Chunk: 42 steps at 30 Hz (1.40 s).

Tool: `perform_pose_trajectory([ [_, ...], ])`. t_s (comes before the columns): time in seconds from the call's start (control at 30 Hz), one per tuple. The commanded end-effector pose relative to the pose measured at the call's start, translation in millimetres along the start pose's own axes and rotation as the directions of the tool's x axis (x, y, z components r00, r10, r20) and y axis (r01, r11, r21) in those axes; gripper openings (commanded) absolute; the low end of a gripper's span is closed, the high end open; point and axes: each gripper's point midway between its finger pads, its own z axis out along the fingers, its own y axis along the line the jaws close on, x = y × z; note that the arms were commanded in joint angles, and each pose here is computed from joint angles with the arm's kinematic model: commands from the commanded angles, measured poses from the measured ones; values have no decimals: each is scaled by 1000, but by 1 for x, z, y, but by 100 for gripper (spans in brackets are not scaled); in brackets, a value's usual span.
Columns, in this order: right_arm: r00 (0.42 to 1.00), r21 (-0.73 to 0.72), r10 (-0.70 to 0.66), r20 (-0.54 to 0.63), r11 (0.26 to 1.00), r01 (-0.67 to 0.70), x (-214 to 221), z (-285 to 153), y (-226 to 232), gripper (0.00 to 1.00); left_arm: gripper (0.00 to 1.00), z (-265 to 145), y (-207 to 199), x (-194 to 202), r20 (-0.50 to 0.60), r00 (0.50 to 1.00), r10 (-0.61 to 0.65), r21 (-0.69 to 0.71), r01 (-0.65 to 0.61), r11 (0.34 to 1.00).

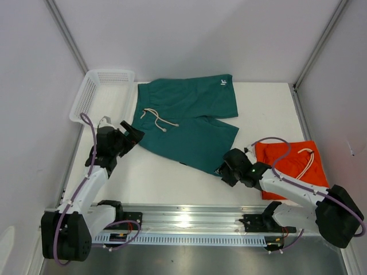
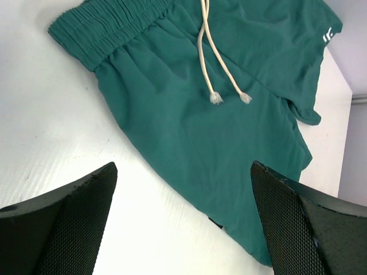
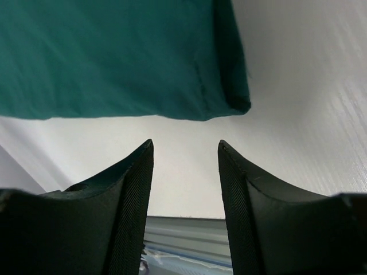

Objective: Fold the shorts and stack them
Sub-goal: Flatten the shorts out, then fold the shorts

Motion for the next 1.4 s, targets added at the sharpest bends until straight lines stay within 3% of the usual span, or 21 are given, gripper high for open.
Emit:
perform_pose_trajectory([
  [0.0, 991, 9, 111, 72, 994, -112, -12, 10, 1, 50, 99, -2, -3, -17, 76, 997, -19, 32, 17, 999],
  [0.5, 968, 141, 188, 165, 967, -212, -34, 43, -34, 49, 96, 15, 20, -25, 136, 985, -107, 14, 106, 994],
  [0.63, 964, 184, 191, 184, 957, -225, -40, 47, -45, 31, 96, 24, 30, -22, 136, 984, -116, -17, 119, 993],
  [0.67, 965, 189, 186, 186, 957, -221, -41, 45, -47, 25, 95, 27, 30, -23, 141, 983, -119, -8, 122, 993],
  [0.7, 965, 192, 181, 190, 957, -218, -42, 44, -48, 9, 95, 29, 32, -20, 131, 983, -125, -10, 128, 992],
  [0.73, 966, 206, 172, 192, 956, -211, -44, 41, -52, 1, 94, 34, 37, -14, 114, 985, -129, -28, 133, 991],
  [0.77, 964, 213, 166, 210, 954, -211, -47, 37, -55, 0, 94, 36, 36, -14, 115, 985, -132, -17, 134, 991],
  [1.03, 936, 127, 193, 293, 963, -238, -62, -3, -73, 0, 90, 53, 59, 19, 75, 972, -223, -7, 224, 974],
  [1.37, 943, 122, 178, 283, 968, -220, -59, -7, -77, 0, 78, 79, 60, 28, 51, 956, -288, 2, 289, 957],
])
